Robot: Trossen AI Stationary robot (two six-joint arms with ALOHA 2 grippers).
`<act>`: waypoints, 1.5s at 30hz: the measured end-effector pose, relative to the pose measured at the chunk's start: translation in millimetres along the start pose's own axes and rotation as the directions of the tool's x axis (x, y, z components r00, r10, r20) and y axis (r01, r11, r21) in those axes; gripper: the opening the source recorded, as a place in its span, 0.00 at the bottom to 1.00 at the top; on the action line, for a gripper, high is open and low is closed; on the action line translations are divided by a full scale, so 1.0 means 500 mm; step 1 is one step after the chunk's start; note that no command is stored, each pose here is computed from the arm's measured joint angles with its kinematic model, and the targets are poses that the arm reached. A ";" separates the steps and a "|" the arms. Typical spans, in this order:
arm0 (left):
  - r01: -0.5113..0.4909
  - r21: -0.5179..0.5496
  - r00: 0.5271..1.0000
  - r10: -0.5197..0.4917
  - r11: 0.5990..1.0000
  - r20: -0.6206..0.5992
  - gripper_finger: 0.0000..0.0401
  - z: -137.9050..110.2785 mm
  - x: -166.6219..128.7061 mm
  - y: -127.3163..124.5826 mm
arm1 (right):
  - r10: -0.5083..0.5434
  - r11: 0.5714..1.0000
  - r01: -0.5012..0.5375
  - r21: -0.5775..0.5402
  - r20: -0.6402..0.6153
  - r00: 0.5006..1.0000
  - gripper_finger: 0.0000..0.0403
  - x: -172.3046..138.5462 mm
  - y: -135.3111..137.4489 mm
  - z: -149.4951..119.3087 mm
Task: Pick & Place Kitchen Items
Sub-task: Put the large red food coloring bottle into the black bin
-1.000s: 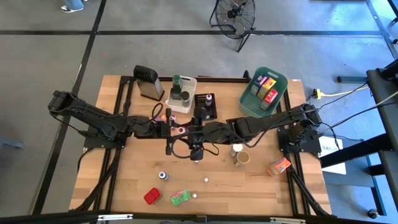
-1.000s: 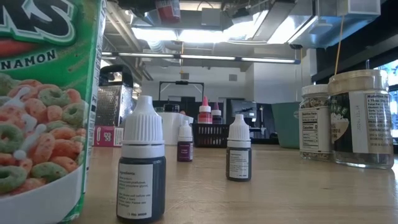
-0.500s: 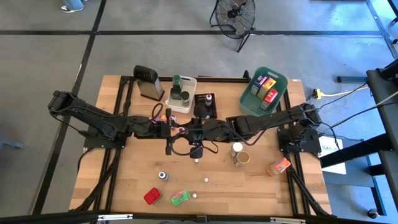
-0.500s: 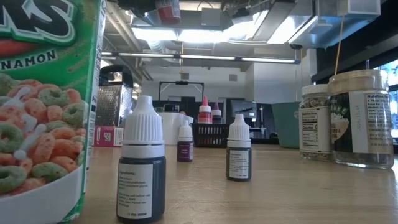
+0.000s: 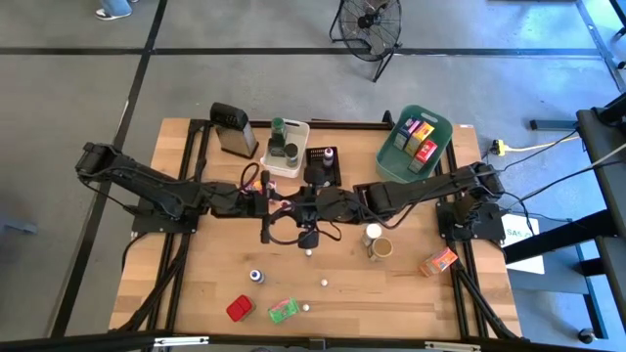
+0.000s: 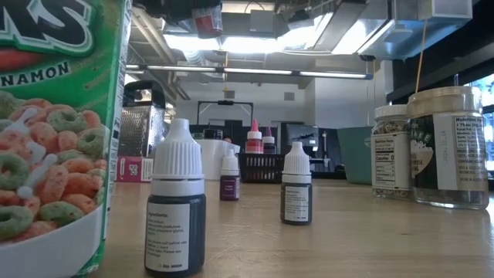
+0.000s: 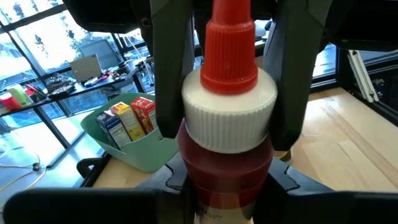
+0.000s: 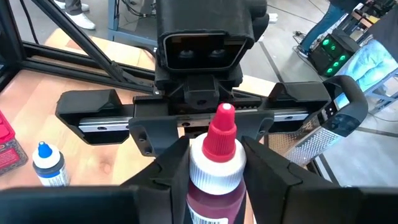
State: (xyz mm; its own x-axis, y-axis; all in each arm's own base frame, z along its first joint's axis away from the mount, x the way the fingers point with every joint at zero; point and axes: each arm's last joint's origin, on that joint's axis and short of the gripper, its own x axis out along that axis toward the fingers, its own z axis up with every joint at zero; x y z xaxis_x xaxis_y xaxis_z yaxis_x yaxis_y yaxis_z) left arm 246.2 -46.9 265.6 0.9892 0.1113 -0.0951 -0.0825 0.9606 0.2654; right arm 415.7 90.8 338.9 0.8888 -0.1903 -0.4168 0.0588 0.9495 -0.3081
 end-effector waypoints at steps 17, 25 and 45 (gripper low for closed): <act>0.036 -0.042 0.998 -0.035 0.998 0.043 0.55 0.010 0.000 0.000 | 0.004 1.000 -0.004 -0.010 -0.024 1.000 0.29 0.006 0.003 -0.008; 0.036 -0.041 0.999 -0.035 0.998 0.040 0.56 0.010 0.000 0.000 | 0.004 1.000 -0.004 -0.011 -0.025 1.000 0.29 0.006 0.003 -0.008; -0.007 -0.040 1.000 0.008 0.999 0.023 0.56 0.008 -0.001 0.002 | -0.154 0.987 0.150 -0.064 -0.071 0.986 0.29 -0.051 0.023 0.000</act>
State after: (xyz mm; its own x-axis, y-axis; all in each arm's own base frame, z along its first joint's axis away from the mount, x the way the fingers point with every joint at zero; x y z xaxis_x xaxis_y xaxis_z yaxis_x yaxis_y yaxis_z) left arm 246.3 -47.1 269.8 0.9911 0.1128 -0.0710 -0.0940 0.9692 0.2276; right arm 393.9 106.8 345.9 0.8347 -0.3516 -0.4238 0.1622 0.8925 -0.4209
